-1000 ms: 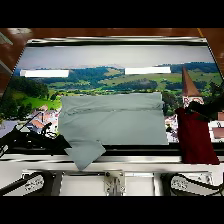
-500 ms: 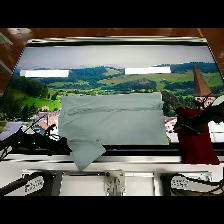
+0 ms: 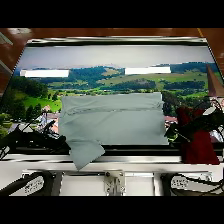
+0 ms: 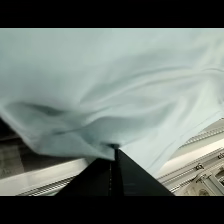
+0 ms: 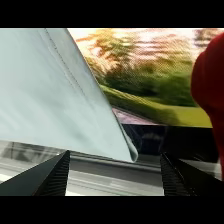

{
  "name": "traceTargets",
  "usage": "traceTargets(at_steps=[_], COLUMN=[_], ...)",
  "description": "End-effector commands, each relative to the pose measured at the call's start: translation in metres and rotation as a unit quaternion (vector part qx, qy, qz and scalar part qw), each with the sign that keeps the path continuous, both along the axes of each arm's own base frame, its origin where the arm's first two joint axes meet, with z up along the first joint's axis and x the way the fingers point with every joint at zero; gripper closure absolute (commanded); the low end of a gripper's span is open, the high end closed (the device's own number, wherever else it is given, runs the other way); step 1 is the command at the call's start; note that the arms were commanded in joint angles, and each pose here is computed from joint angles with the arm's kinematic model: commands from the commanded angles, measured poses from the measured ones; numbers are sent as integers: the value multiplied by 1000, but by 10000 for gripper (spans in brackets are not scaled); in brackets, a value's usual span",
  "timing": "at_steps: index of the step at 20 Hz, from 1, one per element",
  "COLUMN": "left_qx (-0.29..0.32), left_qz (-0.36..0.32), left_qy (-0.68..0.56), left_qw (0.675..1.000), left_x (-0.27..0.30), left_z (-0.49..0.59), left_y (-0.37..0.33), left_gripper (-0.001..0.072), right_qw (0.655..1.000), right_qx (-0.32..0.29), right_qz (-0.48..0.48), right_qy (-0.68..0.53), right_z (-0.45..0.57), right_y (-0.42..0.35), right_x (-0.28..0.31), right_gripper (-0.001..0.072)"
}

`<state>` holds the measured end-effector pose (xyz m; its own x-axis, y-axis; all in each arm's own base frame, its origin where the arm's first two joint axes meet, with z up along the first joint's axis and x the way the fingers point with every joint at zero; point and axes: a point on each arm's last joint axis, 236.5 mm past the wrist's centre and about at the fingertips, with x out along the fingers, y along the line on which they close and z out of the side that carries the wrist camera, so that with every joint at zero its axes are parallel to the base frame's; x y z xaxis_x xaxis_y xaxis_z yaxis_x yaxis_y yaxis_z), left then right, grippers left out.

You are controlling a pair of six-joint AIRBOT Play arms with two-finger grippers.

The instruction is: Fold the shirts.

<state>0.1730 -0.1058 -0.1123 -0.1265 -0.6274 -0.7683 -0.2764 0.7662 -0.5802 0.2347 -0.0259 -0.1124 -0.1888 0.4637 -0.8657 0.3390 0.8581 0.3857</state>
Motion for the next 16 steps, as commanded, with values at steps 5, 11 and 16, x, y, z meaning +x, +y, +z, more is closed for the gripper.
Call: traceTargets(at_steps=[5,11,16], left_qx=[6,12,29], left_qz=[0,-1,-5], left_qy=[-31,-60,-154], left_qw=[1000,998,988], left_x=[7,17,84], left_z=[10,20,69], left_y=[1,4,17], left_gripper=[670,670,671], right_qw=[999,998,985], right_qx=[15,27,37], right_qz=[-40,-40,-55], right_qy=[0,-45,-158], right_z=[-27,-29,12], right_y=[20,26,21], right_x=[-13,2,67], right_gripper=[111,647,649])
